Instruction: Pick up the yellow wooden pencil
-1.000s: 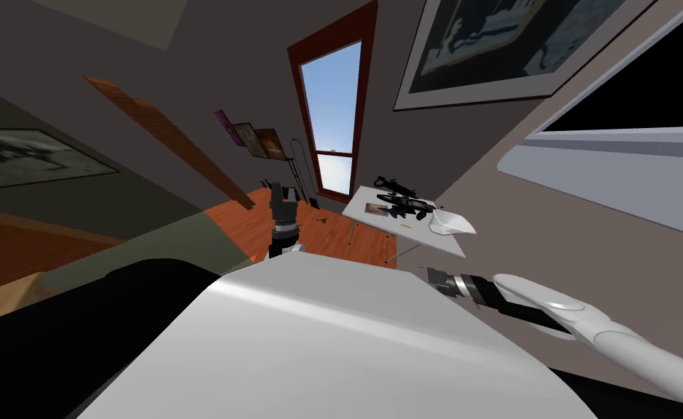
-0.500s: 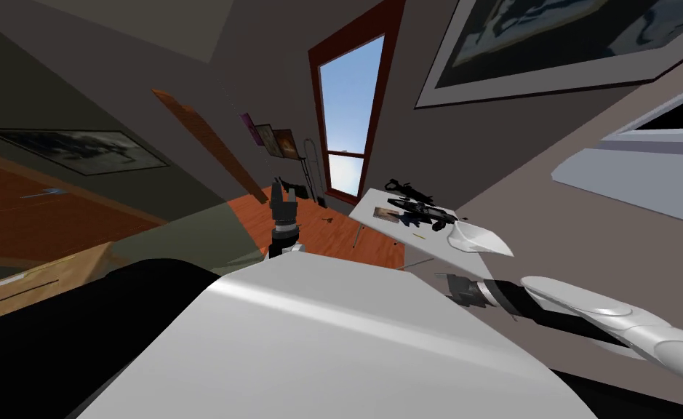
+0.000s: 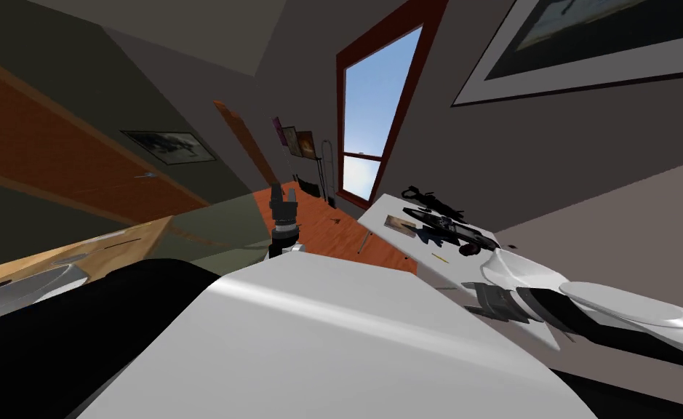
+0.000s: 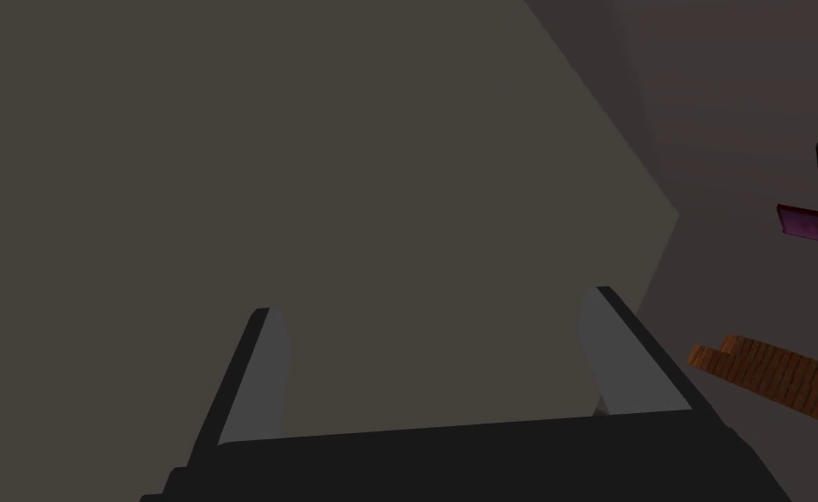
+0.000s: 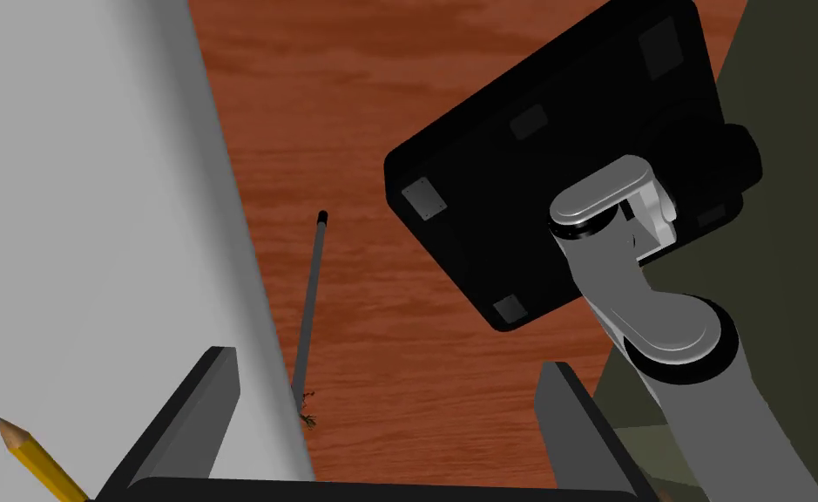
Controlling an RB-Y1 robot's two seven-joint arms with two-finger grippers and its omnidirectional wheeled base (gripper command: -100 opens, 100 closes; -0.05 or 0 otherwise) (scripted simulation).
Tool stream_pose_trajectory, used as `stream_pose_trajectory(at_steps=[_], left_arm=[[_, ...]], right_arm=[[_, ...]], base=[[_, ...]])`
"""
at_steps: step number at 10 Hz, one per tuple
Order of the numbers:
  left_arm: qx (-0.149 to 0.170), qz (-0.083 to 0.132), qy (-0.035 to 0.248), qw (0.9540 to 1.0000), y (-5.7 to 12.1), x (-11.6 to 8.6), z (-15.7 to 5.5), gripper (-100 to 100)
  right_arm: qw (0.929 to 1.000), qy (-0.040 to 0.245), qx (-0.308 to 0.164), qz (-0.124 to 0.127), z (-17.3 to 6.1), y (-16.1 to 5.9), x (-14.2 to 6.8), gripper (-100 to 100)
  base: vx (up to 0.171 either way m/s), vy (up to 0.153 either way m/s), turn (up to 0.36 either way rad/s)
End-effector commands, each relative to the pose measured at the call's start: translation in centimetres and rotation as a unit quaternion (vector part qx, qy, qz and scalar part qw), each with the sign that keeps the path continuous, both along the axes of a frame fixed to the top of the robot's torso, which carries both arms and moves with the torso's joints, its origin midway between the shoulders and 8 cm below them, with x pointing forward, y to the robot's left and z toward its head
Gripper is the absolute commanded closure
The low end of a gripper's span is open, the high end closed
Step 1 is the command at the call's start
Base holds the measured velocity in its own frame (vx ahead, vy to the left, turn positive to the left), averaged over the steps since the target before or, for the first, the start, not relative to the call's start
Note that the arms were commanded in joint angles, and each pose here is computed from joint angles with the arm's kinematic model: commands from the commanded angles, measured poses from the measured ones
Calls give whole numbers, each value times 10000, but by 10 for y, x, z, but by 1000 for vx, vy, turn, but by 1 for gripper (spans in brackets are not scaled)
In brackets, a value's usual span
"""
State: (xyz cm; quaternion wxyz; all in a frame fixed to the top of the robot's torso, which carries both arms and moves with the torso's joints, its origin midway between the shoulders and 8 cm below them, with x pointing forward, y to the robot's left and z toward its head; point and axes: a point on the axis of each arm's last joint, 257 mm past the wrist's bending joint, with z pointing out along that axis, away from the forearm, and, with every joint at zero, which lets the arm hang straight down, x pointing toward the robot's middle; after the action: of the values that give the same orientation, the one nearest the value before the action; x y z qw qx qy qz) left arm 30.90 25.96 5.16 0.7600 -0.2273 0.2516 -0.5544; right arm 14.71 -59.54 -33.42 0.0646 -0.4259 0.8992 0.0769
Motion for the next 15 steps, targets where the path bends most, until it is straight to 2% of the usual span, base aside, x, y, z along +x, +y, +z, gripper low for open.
stream_pose_trajectory(at_steps=[1, 4, 5, 6, 7, 11, 12, 13, 14, 15], left_arm=[[0, 0, 0, 10000, 0, 0, 0, 0], [0, 0, 0, 10000, 0, 0, 0, 0], [0, 0, 0, 10000, 0, 0, 0, 0], [0, 1, 0, 10000, 0, 0, 0, 0], [0, 0, 0, 10000, 0, 0, 0, 0], [-1, -1, -1, 10000, 0, 0, 0, 0], [-1, -1, -1, 10000, 0, 0, 0, 0], [-1, -1, -1, 10000, 0, 0, 0, 0], [-1, 0, 0, 10000, 0, 0, 0, 0], [0, 0, 0, 10000, 0, 0, 0, 0]], right_arm=[[9996, 52, -275, -85, 5, -22, -5, -100], [9981, 88, -555, -236, 3, -41, -13, -100], [9985, 86, -496, -194, 4, -36, -11, -100], [9984, 78, -512, -205, 5, -37, -11, 0], [9979, 79, -508, -389, 0, -39, -13, -100], [9943, 93, -497, -943, -16, -45, -22, -100], [9934, 96, -495, -1035, -18, -46, -24, -100], [9941, 75, -500, -955, -15, -45, -21, -100], [9940, 72, -502, -973, -15, -46, -20, 100], [9940, 74, -502, -972, -15, -46, -21, 100]], base=[[129, -63, 375], [122, -85, 288], [52, -47, 73], [11, -10, -8], [-63, -11, 277], [-163, -22, 279], [-174, -20, 220], [-70, -8, 36], [-13, 0, -10], [0, 0, 0]])
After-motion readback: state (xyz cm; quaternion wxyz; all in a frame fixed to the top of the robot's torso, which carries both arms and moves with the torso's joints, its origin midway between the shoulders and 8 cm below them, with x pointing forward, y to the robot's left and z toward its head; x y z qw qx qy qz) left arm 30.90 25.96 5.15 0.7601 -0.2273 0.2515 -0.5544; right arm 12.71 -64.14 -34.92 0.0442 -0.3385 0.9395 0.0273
